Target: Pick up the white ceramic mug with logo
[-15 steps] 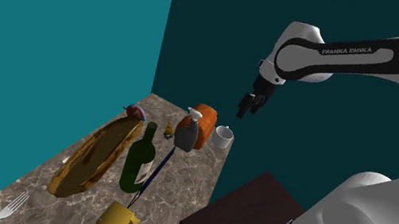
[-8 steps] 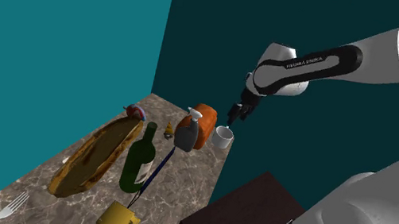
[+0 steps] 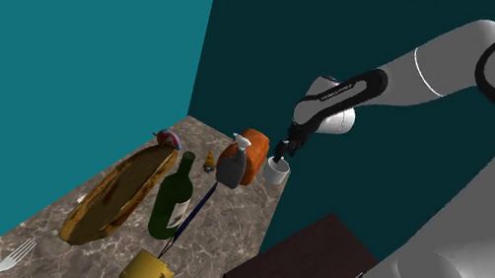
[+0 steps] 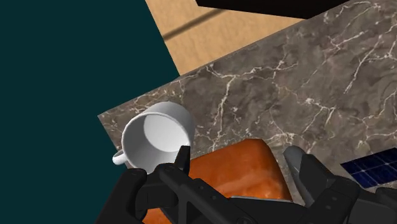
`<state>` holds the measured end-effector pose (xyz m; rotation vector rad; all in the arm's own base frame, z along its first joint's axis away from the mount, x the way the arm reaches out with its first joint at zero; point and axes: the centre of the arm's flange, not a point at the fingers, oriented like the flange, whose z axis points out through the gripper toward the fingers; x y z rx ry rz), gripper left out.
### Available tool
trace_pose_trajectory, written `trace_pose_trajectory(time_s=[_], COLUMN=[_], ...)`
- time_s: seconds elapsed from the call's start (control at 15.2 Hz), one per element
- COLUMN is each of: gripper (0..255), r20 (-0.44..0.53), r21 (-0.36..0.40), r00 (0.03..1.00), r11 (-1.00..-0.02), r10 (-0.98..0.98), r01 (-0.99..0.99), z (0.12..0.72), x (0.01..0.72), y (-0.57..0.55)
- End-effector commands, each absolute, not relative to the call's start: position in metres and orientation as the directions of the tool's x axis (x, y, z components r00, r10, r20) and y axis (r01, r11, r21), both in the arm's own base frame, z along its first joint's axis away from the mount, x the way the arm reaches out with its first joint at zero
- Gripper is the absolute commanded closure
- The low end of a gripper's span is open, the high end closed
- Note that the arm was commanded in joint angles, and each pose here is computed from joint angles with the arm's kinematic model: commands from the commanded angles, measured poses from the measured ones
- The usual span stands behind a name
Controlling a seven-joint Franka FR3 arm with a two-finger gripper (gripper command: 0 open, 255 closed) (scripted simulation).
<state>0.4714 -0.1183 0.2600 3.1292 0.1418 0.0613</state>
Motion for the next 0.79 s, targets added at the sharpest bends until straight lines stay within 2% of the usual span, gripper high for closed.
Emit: trace_pose_trajectory(time_s=[0.0, 0.73], gripper=[0, 0], r20=[0.041, 0.045], r21=[0.018, 0.046], r00=[0.995, 0.995], r11=[-0.996, -0.995], r10=[0.09, 0.088], r01=[0.09, 0.086], z=[0.238, 0.135], x=[0.484, 0.53], y=[-0.125, -0.168])
